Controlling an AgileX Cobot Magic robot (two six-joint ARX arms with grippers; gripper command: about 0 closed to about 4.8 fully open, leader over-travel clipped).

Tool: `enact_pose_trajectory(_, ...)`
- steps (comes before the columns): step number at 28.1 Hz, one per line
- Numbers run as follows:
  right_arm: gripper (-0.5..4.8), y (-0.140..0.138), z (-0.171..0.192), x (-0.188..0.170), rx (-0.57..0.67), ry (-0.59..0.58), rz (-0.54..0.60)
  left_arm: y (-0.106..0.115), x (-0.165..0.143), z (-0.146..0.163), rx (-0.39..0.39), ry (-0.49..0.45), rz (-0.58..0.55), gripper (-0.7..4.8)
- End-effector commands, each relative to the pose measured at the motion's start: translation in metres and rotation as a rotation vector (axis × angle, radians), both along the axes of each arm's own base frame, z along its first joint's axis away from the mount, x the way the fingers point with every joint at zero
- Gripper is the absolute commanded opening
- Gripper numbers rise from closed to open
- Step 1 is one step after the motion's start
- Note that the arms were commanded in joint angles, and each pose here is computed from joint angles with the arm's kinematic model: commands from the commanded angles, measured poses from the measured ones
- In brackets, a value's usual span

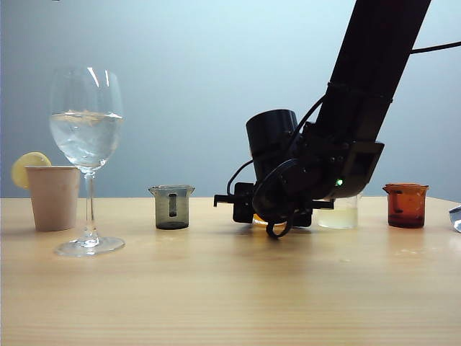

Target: Pick up the second measuring cup from the left, pour the orange juice inside into the goblet, and finally put the measuring cup back in its original place.

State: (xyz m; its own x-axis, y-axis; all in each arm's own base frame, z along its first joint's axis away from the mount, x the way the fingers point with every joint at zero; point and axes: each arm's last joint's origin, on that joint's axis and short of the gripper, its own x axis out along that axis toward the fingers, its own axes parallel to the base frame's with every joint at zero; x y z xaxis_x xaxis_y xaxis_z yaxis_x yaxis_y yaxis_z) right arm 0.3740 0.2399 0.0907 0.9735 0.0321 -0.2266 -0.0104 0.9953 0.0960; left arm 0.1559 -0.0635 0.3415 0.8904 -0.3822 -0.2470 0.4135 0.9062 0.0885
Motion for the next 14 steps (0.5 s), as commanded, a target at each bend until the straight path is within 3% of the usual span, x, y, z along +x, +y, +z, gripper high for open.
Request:
enact_pose_trajectory(1,1.94,0.002,0.001,0.000,0.012,0.007,0.030,0.000,0.000,0.003,-0.007,-0.017,0.000,-0.05)
enact_pose_trajectory(10,1.93,0.013,0.036,-0.008,-0.039,-0.037,0.143,0.000,0.000,0.003,-0.007,-0.017,0.000,-0.05)
enact_pose_trajectory(14,1.93,0.020,0.065,-0.017,-0.008,-0.046,0.268,0.000,0.000,0.003,-0.007,-0.017,0.000,-0.05)
